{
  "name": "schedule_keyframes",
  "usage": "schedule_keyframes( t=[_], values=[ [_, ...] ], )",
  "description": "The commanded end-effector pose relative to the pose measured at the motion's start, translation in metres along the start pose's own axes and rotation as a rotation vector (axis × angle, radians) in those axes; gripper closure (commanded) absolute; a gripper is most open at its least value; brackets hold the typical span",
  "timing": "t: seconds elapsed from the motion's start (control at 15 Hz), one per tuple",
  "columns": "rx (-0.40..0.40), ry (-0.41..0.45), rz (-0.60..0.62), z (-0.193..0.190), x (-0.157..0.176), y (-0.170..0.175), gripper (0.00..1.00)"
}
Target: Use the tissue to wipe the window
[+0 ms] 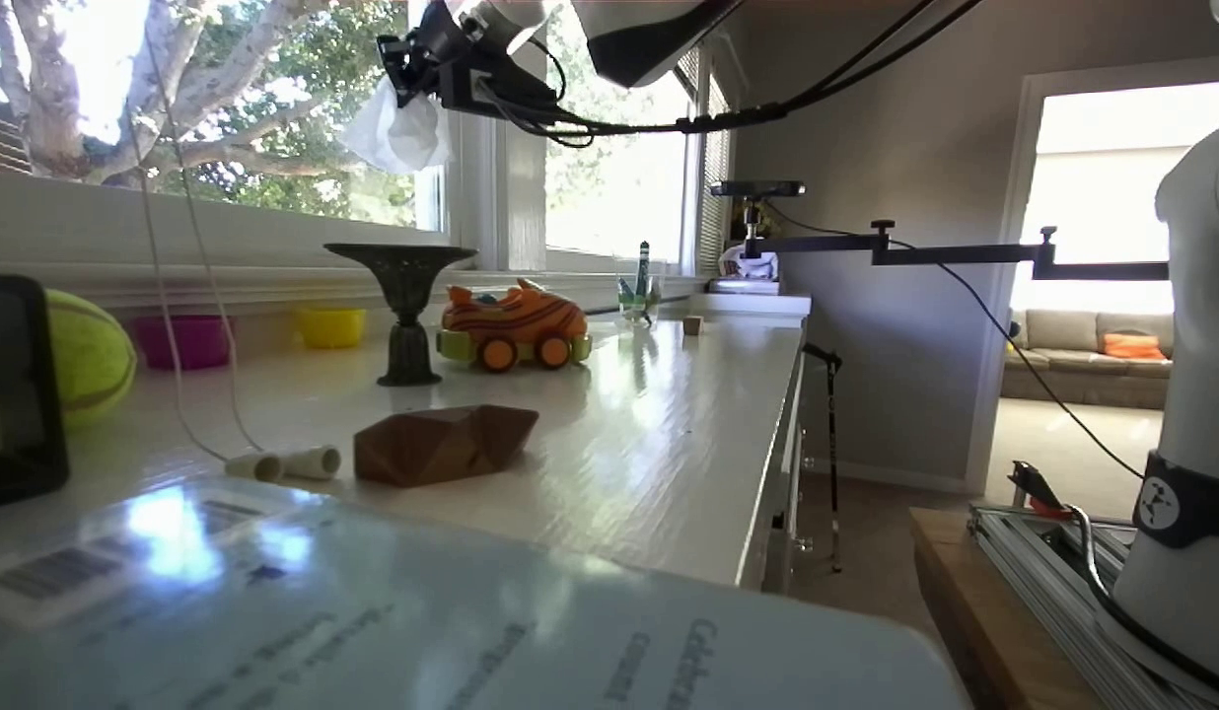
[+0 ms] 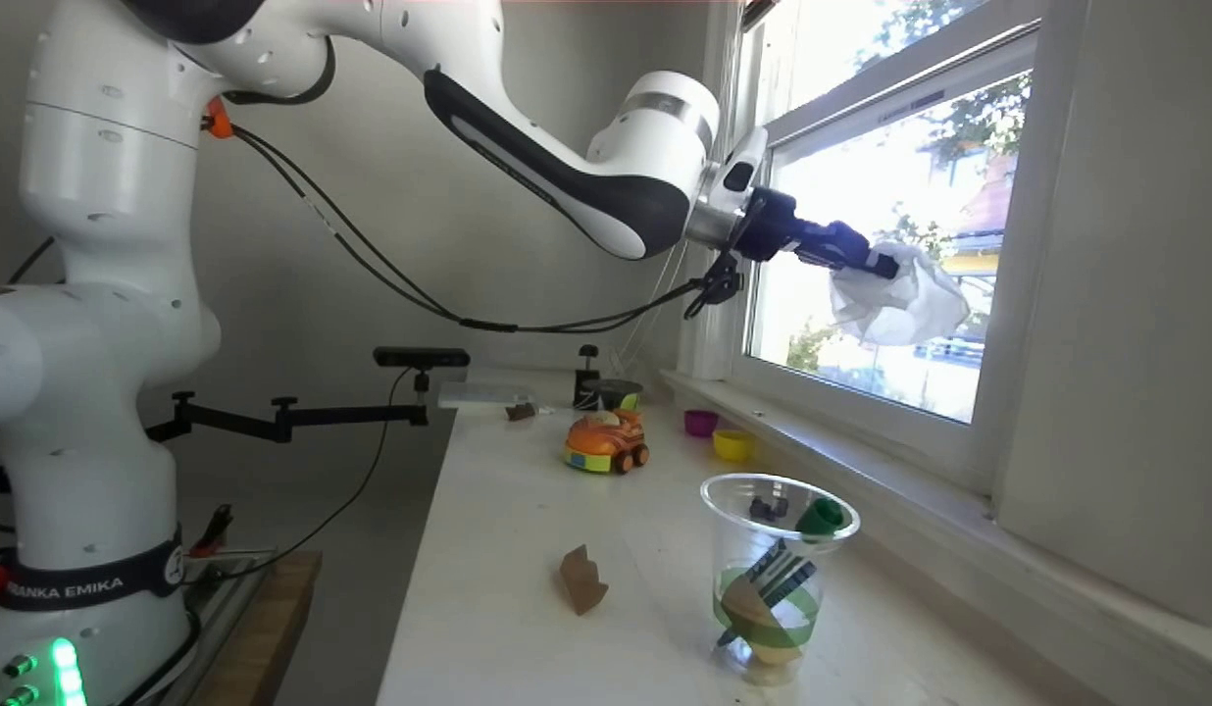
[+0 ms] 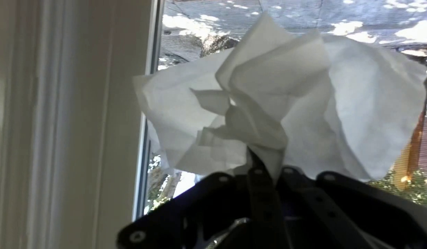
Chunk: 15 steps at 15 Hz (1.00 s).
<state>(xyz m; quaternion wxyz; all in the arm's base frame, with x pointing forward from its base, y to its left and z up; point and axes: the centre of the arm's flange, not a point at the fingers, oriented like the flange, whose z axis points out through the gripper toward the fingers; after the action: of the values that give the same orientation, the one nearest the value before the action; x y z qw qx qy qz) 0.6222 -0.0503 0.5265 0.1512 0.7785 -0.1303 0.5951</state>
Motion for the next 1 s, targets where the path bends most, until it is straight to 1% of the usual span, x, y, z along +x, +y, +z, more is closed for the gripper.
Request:
schedule_keyframes(
  t=[0.0,0.13,0.4,0.6,0.73,0.87,0.93],
  values=[
    [0.124,-0.003,0.002,-0.005,0.0,-0.034,1.0],
    [0.205,-0.016,-0.006,-0.012,-0.001,-0.056,1.0],
    [0.407,-0.051,-0.021,-0.025,-0.003,-0.094,1.0],
    [0.557,-0.086,-0.024,-0.036,-0.001,-0.112,1.0],
    [0.601,-0.103,-0.026,-0.039,-0.003,-0.116,1.0],
    [0.596,-0.112,-0.027,-0.038,-0.004,-0.115,1.0],
    [0.574,-0.113,-0.027,-0.036,-0.006,-0.112,1.0]
  ],
)
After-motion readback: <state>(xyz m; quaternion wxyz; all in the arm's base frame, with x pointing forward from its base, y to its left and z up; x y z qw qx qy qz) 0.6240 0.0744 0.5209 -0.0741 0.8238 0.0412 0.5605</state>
